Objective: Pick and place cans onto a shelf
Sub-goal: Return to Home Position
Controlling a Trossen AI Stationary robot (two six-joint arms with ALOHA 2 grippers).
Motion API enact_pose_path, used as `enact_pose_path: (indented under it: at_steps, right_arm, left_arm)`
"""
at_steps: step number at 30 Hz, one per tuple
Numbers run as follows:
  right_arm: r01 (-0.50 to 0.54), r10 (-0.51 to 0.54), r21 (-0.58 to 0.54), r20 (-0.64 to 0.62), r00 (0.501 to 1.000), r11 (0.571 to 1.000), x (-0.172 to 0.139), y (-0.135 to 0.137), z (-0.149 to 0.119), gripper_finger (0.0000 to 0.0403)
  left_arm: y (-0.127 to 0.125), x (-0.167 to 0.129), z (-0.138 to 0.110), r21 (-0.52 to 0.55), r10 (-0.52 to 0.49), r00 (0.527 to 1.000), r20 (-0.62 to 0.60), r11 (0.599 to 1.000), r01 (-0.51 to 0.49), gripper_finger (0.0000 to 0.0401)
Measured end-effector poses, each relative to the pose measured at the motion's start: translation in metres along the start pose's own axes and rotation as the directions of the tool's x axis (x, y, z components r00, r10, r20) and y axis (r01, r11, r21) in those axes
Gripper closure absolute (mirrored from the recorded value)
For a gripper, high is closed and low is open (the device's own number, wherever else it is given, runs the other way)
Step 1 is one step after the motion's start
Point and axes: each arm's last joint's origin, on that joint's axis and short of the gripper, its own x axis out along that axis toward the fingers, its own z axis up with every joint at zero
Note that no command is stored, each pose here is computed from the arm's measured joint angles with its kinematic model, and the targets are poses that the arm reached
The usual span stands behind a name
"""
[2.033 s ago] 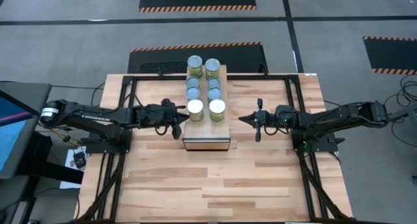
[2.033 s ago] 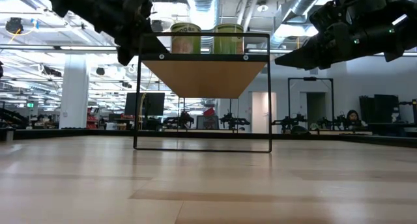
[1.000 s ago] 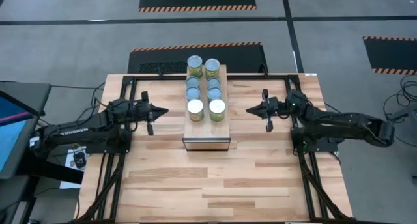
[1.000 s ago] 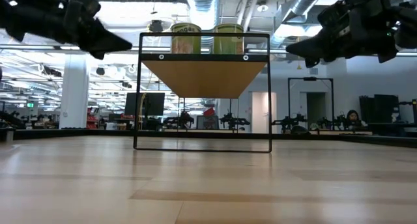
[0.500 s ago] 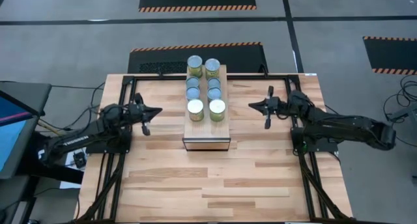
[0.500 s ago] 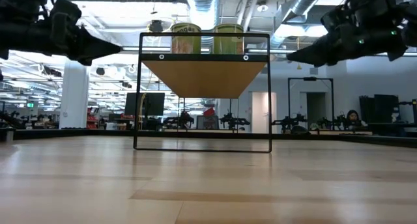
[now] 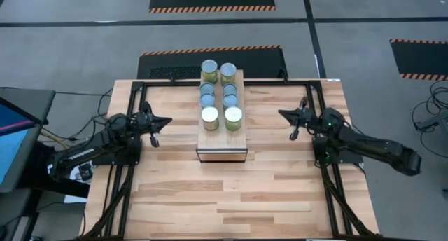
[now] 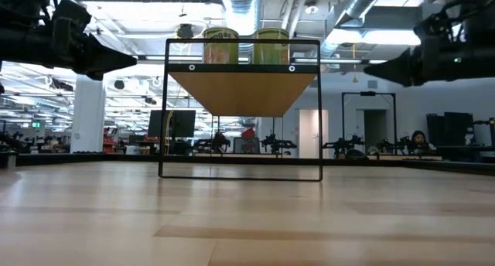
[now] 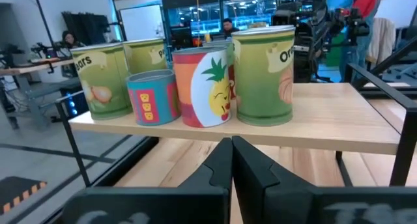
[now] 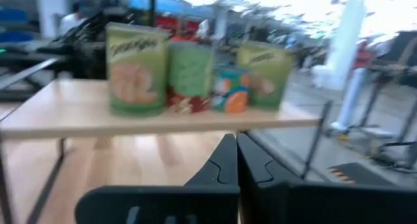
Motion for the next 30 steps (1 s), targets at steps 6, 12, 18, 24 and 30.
enact_pose_path:
  at_steps: [6, 12, 18, 24, 30]
  right_arm:
    - [0.108, -0.108, -0.011, 0.020, 0.994, 0.994, -0.015, 0.002, 0.003, 0.0400]
    - [0.170, -0.170, -0.002, -0.020, 0.985, 0.985, -0.022, 0.006, 0.000, 0.0399]
    - [0.128, -0.127, 0.012, -0.040, 0.991, 0.992, -0.022, 0.010, -0.003, 0.0399]
    - [0.085, -0.083, 0.045, -0.042, 0.996, 0.995, -0.022, 0.014, -0.003, 0.0398]
    - [0.079, -0.075, 0.080, -0.057, 0.996, 0.994, -0.021, 0.015, -0.004, 0.0394]
  left_arm:
    - [0.002, 0.000, 0.000, -0.008, 0.084, 0.996, -0.001, 0.996, -0.084, 0.0401]
    - [0.005, 0.003, -0.011, -0.043, 0.198, 0.980, 0.010, 0.979, -0.197, 0.0401]
    - [0.005, 0.003, -0.009, -0.030, 0.167, 0.985, 0.034, 0.986, -0.166, 0.0401]
    - [0.000, 0.003, -0.009, -0.022, 0.019, 0.999, 0.045, 1.000, -0.018, 0.0401]
    - [0.000, 0.004, -0.009, -0.058, 0.021, 0.999, 0.040, 0.998, -0.019, 0.0401]
